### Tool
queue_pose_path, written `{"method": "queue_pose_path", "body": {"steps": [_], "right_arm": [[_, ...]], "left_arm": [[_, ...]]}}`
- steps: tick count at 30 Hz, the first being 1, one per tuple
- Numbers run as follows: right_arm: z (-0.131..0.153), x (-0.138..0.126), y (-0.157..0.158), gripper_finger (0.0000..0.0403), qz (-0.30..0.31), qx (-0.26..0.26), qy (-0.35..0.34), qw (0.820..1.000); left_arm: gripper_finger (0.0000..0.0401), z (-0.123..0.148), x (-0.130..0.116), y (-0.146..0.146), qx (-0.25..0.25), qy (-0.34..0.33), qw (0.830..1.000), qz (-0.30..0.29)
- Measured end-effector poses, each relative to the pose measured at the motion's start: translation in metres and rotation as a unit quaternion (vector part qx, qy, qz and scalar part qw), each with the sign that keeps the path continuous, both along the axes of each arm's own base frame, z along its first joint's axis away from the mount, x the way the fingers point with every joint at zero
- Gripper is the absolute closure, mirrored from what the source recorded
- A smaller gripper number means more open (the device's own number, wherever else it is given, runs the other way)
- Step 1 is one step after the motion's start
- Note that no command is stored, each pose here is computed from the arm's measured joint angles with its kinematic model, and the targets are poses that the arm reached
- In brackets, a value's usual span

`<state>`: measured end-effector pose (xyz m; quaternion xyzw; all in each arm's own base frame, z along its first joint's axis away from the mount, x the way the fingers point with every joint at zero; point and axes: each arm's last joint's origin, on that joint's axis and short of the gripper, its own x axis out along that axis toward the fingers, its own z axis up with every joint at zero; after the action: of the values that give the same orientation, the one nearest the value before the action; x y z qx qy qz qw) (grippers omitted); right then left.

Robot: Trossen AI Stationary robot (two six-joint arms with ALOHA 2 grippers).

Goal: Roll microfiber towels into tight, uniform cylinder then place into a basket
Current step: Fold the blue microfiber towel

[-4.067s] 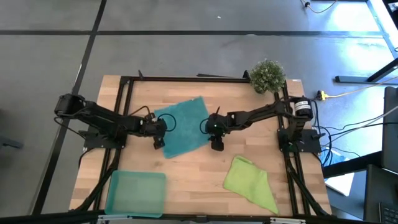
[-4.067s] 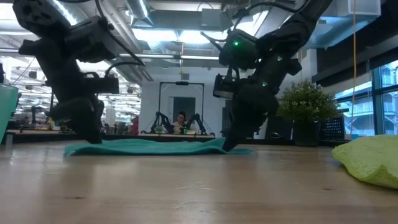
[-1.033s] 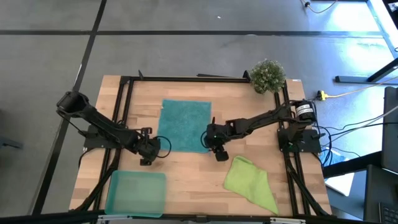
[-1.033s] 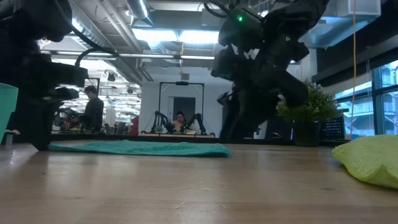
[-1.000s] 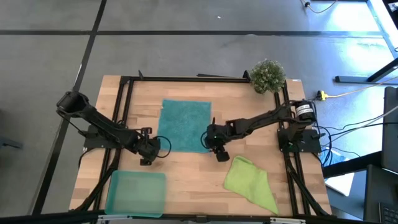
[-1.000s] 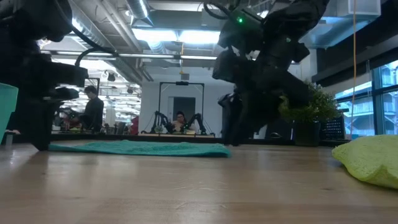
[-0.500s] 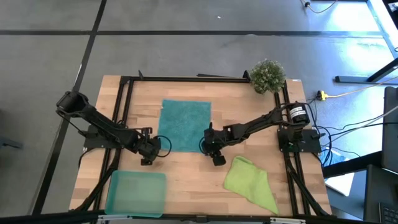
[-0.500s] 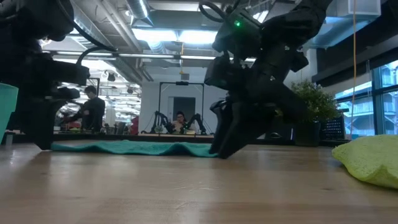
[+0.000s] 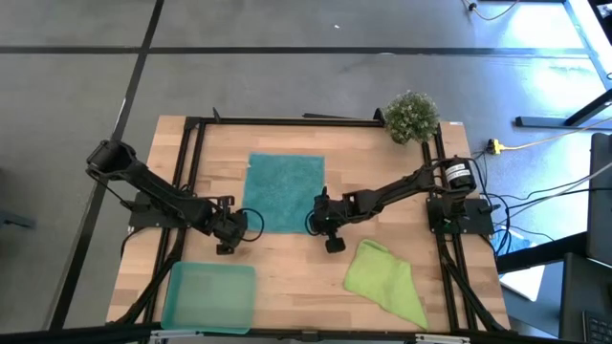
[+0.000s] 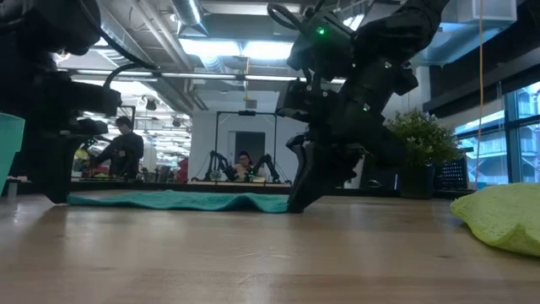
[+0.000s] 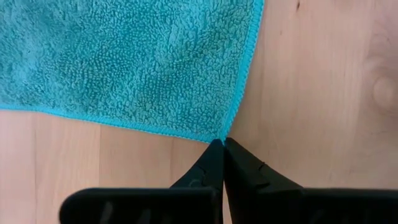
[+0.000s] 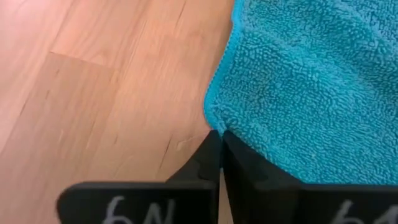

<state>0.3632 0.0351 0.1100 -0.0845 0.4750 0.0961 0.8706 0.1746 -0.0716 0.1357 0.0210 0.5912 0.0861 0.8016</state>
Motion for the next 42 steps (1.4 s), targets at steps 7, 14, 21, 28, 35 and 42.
{"method": "queue_pose_path", "body": {"steps": [7, 14, 21, 28, 35, 42], "right_arm": [[0.024, -0.009, -0.005, 0.0397, -0.014, -0.018, -0.008, 1.0], [0.06, -0.018, -0.022, 0.0399, -0.1, -0.071, -0.038, 0.992], [0.073, -0.019, -0.058, 0.0399, -0.181, -0.144, -0.066, 0.971], [0.071, -0.021, -0.102, 0.0399, -0.242, -0.163, -0.064, 0.954], [0.067, -0.018, -0.133, 0.0399, -0.253, -0.183, -0.087, 0.946], [0.06, -0.017, -0.156, 0.0399, -0.256, -0.177, -0.099, 0.945]], "left_arm": [[0.0401, 0.029, 0.013, -0.004, 0.018, -0.013, 0.999, 0.036], [0.0401, 0.064, 0.019, 0.003, 0.089, -0.018, 0.99, 0.104], [0.0401, 0.069, 0.024, 0.029, 0.14, -0.025, 0.972, 0.185], [0.0401, 0.07, 0.03, 0.064, 0.178, -0.038, 0.943, 0.277], [0.0401, 0.057, 0.028, 0.089, 0.193, -0.035, 0.928, 0.316], [0.0401, 0.049, 0.028, 0.109, 0.227, -0.057, 0.908, 0.347]]}}
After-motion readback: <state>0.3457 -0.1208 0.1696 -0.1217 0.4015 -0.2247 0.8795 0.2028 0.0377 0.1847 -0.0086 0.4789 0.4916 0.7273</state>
